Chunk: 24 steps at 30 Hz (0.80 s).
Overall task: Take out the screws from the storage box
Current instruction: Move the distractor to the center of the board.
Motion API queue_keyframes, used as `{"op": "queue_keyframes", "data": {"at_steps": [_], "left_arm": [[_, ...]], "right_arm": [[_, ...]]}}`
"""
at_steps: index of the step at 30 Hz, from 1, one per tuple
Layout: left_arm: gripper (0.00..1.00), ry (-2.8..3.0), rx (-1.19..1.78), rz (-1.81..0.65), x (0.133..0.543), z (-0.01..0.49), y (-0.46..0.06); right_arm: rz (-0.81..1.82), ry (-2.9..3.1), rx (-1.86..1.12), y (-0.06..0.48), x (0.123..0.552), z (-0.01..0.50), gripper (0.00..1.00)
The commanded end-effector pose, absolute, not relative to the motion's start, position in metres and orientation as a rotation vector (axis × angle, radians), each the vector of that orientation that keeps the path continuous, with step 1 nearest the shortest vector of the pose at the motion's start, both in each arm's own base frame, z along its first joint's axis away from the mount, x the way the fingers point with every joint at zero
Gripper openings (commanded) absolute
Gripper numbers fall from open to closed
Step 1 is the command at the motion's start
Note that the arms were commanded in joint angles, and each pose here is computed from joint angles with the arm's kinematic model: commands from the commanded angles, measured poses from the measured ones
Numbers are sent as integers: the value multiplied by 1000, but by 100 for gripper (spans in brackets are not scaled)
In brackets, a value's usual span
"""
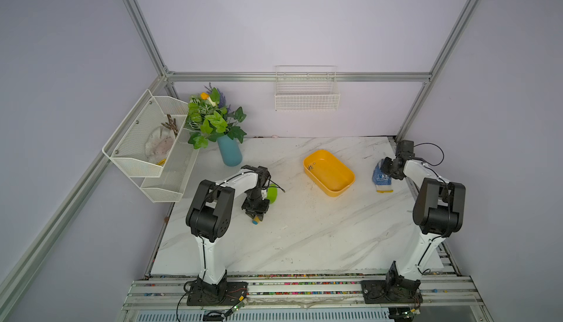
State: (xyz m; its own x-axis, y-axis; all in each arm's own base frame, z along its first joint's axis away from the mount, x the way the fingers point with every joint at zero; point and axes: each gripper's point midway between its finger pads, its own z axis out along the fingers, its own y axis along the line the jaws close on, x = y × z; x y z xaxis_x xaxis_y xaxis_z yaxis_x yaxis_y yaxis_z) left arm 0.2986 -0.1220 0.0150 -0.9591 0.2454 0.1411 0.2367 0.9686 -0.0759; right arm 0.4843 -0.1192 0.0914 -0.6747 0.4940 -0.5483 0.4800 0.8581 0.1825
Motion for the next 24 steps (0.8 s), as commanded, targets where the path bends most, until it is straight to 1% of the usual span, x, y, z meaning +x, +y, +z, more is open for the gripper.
{"op": "queue_keyframes", "data": {"at_steps": [1,4,6,12,16,19,20,22,24], "left_arm": [[23,-3002,-297,80,325,22,-109],[18,-3033,-193,85,337,26,-94],[18,-3058,-131,87,346,29,-81],[18,-3086,16,-13,370,28,-31],[18,-3096,79,-81,381,28,5],[21,-3118,119,-107,385,34,24],[24,-3120,106,-132,385,36,28],[34,-3132,91,-180,386,42,33],[34,-3141,84,-172,385,46,32]], "right_arm": [[67,2354,668,-116,488,131,42],[120,2333,616,-108,490,147,45],[184,2327,593,-97,490,154,46],[319,2326,505,-54,488,163,47],[351,2357,419,-26,485,162,48],[367,2377,395,-15,482,157,48],[373,2382,394,-13,480,154,48],[391,2390,390,-10,476,150,48],[393,2395,393,-9,472,147,50]]}}
